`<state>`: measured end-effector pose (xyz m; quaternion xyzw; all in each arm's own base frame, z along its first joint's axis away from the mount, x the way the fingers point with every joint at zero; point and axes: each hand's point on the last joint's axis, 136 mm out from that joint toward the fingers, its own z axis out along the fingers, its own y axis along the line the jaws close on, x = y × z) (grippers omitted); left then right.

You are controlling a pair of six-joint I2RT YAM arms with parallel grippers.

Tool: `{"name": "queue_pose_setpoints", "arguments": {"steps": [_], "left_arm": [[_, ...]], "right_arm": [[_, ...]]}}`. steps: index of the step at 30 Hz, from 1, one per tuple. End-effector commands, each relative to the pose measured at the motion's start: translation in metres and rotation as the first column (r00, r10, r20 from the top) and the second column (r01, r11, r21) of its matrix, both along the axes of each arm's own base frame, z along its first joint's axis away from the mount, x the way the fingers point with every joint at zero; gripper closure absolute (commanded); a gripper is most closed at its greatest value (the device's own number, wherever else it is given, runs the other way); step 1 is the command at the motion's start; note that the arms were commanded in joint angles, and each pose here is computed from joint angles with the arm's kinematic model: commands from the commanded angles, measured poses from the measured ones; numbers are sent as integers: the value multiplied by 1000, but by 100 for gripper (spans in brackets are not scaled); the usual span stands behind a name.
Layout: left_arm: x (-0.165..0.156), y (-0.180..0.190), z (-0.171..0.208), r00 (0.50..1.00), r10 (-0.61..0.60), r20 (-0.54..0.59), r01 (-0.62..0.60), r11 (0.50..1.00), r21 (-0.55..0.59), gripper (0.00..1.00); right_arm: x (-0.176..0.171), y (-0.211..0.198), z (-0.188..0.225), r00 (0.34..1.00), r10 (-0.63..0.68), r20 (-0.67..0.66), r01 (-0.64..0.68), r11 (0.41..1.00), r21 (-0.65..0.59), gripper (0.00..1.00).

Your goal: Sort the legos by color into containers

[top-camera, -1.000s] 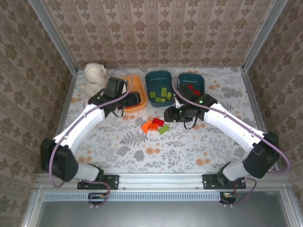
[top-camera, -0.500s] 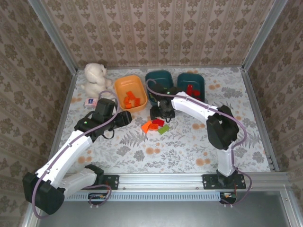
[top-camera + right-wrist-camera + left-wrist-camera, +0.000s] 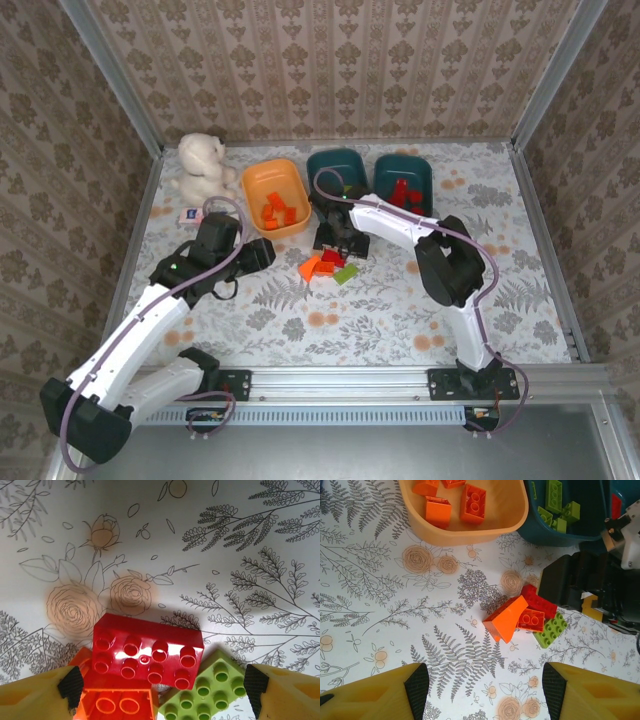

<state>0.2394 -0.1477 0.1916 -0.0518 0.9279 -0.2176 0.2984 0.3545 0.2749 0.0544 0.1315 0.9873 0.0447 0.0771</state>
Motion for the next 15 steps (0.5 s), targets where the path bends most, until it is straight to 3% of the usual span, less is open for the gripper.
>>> {"name": "queue_pose_setpoints", "arguments": {"steps": [1, 8, 15], "left_arm": [[-3, 3, 6, 1000, 13, 4, -13, 1000, -1, 35], [-5, 3, 6, 1000, 4, 5, -4, 1000, 4, 35], [-5, 4, 7, 1000, 5, 11, -5, 1000, 6, 35]], "right_arm": [[7, 1, -6, 996, -91, 3, 91, 995, -26, 13], [12, 9, -12, 994, -105, 0, 105, 994, -11, 10], [7, 10, -29, 994, -96, -41, 95, 995, -26, 17]]}}
